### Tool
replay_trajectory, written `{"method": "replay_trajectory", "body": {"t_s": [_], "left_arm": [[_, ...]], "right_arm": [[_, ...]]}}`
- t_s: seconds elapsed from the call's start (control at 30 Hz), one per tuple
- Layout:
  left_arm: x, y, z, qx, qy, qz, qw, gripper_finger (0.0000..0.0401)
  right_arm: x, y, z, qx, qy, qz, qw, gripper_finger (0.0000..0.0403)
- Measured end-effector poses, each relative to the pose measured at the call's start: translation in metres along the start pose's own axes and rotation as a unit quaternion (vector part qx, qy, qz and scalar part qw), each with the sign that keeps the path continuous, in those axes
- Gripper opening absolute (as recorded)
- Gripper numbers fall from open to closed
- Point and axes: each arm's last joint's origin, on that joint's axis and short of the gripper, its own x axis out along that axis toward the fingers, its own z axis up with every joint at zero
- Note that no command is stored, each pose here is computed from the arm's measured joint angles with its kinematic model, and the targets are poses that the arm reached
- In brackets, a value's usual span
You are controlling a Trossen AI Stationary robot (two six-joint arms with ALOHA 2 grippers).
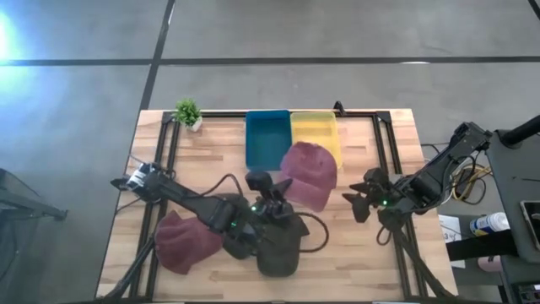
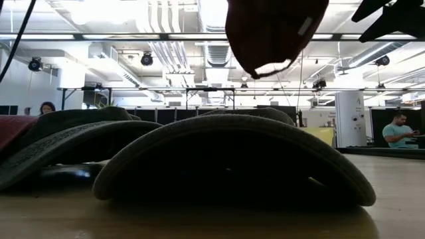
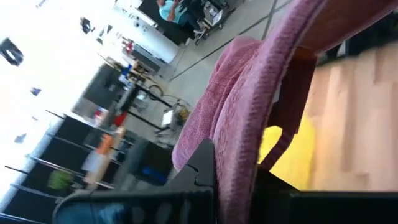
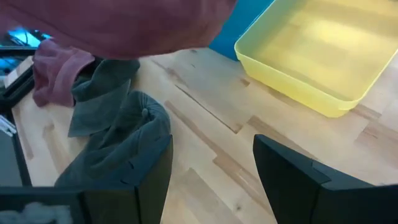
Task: Pick & Place hat
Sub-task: Put the right red cap into the yellow bin
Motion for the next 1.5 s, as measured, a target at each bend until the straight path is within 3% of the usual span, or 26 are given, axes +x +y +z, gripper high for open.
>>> {"method": "replay_trajectory", "body": {"t_s": [0.1,0.27,0.47,0.63,0.7,0.8,0.9,0.97,1.1,1.27,1.5], "left_arm": [[0.001,-0.011,-0.001,0.101,0.001,-0.002,0.995,0.0005],[-0.002,-0.021,0.000,0.246,-0.013,-0.019,0.969,0.0005],[-0.003,-0.020,0.012,0.298,-0.042,-0.013,0.953,0.0005],[-0.002,-0.019,0.016,0.286,-0.062,-0.021,0.956,0.0005],[-0.002,-0.018,0.018,0.238,-0.064,-0.019,0.969,0.0005],[0.000,-0.014,0.022,0.057,-0.061,-0.011,0.996,0.0005],[0.002,-0.012,0.020,-0.109,-0.042,0.010,0.993,0.0005],[0.002,-0.013,0.016,-0.178,-0.029,0.023,0.983,0.0005],[0.002,-0.017,0.001,-0.326,-0.004,0.009,0.945,0.0005],[0.002,-0.023,-0.019,-0.488,0.059,-0.025,0.870,0.0005],[0.008,-0.042,-0.043,-0.578,0.198,-0.088,0.787,0.0005]], "right_arm": [[-0.003,-0.005,0.005,0.011,-0.006,0.003,1.000,0.0219],[-0.014,-0.025,0.021,0.051,-0.049,-0.006,0.998,0.0219],[-0.021,-0.044,0.034,0.106,-0.046,0.008,0.993,0.0219],[-0.017,-0.055,0.031,0.130,-0.043,0.019,0.990,0.0219],[-0.012,-0.056,0.025,0.134,-0.025,0.026,0.990,0.0219],[0.002,-0.054,0.012,0.132,0.007,0.037,0.991,0.0219],[0.015,-0.050,-0.001,0.122,0.033,0.049,0.991,0.0219],[0.021,-0.047,-0.007,0.107,0.052,0.051,0.992,0.0219],[0.028,-0.044,-0.014,0.076,0.073,0.046,0.993,0.0219],[0.031,-0.042,-0.017,0.053,0.074,0.038,0.995,0.0219],[0.035,-0.043,-0.019,0.024,0.057,0.025,0.998,0.0219]]}}
